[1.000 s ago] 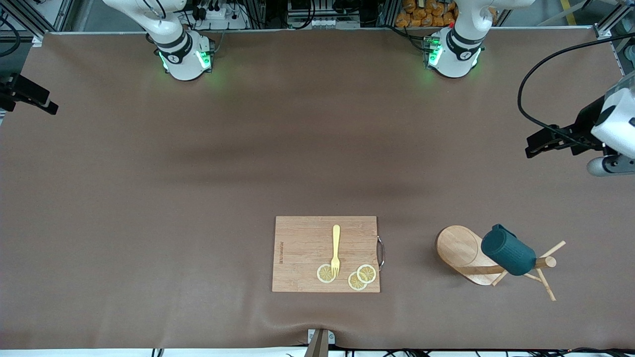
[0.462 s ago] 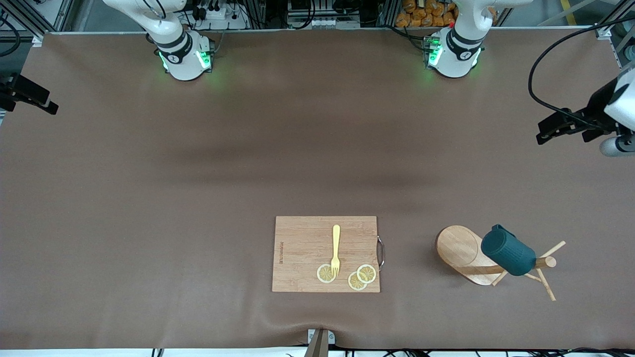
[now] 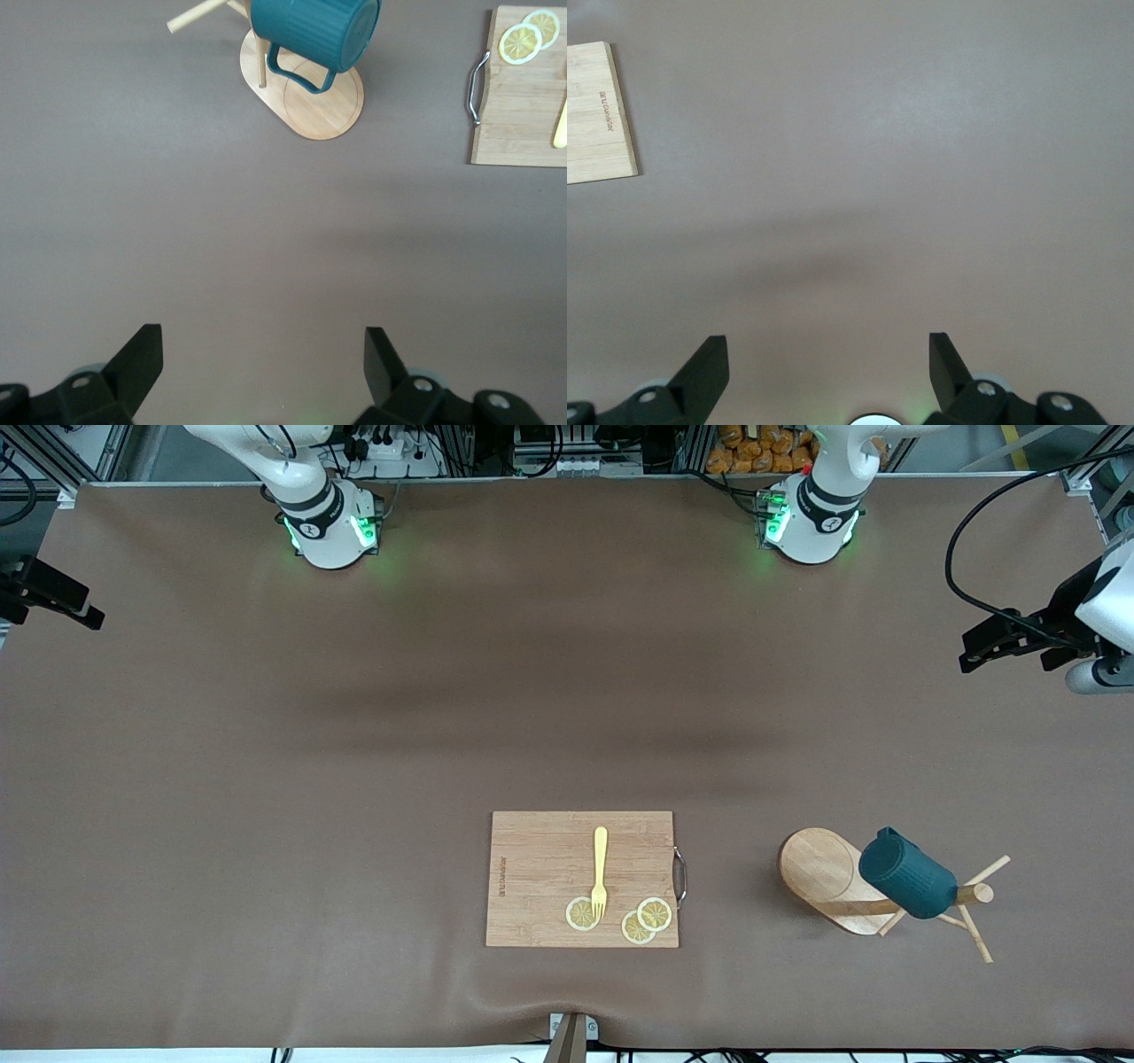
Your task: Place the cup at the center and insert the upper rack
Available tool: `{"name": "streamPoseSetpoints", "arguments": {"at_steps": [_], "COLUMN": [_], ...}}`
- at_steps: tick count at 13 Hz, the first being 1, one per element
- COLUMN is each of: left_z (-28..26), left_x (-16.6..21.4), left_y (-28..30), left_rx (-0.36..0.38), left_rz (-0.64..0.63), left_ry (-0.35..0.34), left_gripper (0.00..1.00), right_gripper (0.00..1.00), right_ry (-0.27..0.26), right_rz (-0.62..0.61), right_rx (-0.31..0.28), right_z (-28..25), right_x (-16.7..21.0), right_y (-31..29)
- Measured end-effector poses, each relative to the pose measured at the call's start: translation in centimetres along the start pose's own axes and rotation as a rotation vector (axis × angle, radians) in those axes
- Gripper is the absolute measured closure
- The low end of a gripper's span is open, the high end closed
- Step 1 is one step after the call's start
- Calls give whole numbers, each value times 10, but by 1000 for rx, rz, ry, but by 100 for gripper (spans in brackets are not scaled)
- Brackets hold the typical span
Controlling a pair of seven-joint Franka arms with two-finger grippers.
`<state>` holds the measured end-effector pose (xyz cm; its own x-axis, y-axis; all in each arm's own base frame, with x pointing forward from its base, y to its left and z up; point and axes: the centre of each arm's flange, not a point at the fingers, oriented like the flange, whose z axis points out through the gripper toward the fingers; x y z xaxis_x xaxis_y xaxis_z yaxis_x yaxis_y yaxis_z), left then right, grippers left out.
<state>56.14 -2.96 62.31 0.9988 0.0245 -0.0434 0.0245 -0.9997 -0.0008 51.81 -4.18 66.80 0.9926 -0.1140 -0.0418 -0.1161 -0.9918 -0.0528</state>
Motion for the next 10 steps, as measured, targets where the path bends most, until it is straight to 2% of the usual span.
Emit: {"name": "streamPoseSetpoints", "arguments": {"at_steps": [6,10], "left_z": [3,1], "left_x": [-13,-15], "left_y": [1,4], "left_rx": [3,66], "left_rz": [4,13], "left_ry": [-8,3], "left_gripper": [0,0], "right_gripper": [0,0], "right_ry": [-21,-35], "right_rz": [-34,-119], "right_rx": [-6,-39], "right_z": [0,0], "right_x": [-4,-5], "right_y": [-17,-10]}}
